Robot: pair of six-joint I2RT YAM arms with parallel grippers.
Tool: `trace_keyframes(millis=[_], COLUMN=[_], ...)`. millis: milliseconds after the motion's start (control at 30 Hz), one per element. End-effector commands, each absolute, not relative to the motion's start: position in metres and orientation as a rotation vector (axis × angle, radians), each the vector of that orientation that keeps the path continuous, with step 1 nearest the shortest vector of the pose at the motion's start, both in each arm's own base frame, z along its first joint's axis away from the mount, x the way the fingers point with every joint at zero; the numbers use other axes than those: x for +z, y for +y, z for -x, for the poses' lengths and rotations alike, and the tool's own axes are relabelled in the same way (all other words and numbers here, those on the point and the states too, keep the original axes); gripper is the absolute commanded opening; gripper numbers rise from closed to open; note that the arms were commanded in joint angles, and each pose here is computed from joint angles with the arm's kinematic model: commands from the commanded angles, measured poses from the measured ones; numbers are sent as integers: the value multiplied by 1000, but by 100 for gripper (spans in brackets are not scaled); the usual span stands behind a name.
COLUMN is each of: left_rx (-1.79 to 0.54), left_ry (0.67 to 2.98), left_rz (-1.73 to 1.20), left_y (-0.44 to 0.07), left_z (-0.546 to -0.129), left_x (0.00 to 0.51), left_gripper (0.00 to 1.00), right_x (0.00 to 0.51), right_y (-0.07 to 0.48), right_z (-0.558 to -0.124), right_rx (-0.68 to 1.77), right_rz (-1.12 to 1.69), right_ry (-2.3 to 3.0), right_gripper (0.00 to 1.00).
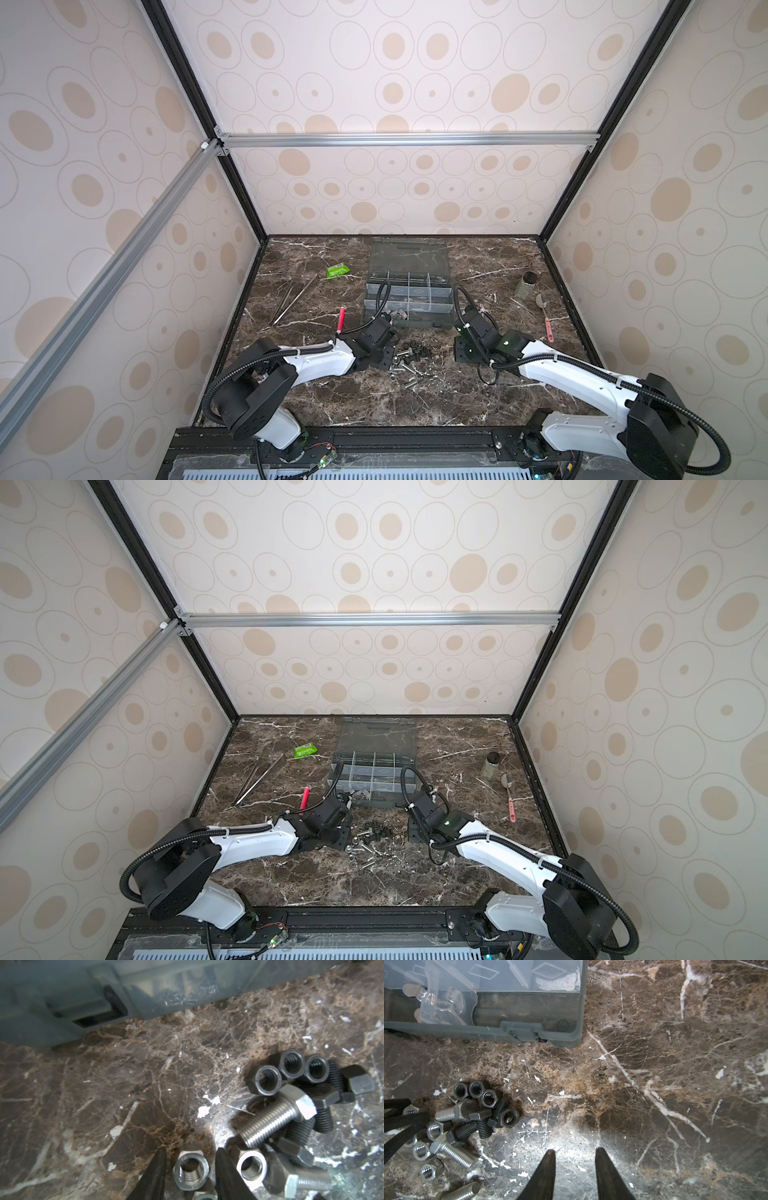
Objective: Sort the screws and nuts into containers
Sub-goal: 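Grasp a silver hex nut from the pile with the left gripper and lift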
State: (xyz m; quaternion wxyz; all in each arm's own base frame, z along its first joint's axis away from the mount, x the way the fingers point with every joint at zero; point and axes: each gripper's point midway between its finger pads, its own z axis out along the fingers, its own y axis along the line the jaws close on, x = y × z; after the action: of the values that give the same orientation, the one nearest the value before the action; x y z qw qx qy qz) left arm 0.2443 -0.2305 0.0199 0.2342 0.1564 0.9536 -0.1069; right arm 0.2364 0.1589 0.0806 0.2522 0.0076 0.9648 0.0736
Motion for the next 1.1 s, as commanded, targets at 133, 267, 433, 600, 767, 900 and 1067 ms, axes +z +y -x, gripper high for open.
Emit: trace_keyframes(millis=[133,267,433,600,767,900,1067], left_rx=[-256,-241,-190,-120,-103,-104,-99], left_ry=[2614,2612,2613,2619,2627,2634,2637], left_rz=[-432,-446,-477,-486,-484,-481,-486], left_y=[-238,-239,-237,-230,-225,-224,-224], left_z=[-249,-249,-248,-245,-241,-240,-239], left_x=[21,21,19,18,17,14,14], left_gripper=[36,35,34,36,36,35,31], right_x=[77,76,77,77,77,76,76], right_y=[154,154,153,153,153,153,153], right_z=[-235,-235,-235,-234,-235,-234,-233], right_rx=[189,189,191,189,191,190,193], right_rz=[-52,-53,-55,-55,-58,-57,-59], right_ry=[2627,2629,2625,2627,2623,2627,2630], right_gripper=[35,36,36,36,35,35,35])
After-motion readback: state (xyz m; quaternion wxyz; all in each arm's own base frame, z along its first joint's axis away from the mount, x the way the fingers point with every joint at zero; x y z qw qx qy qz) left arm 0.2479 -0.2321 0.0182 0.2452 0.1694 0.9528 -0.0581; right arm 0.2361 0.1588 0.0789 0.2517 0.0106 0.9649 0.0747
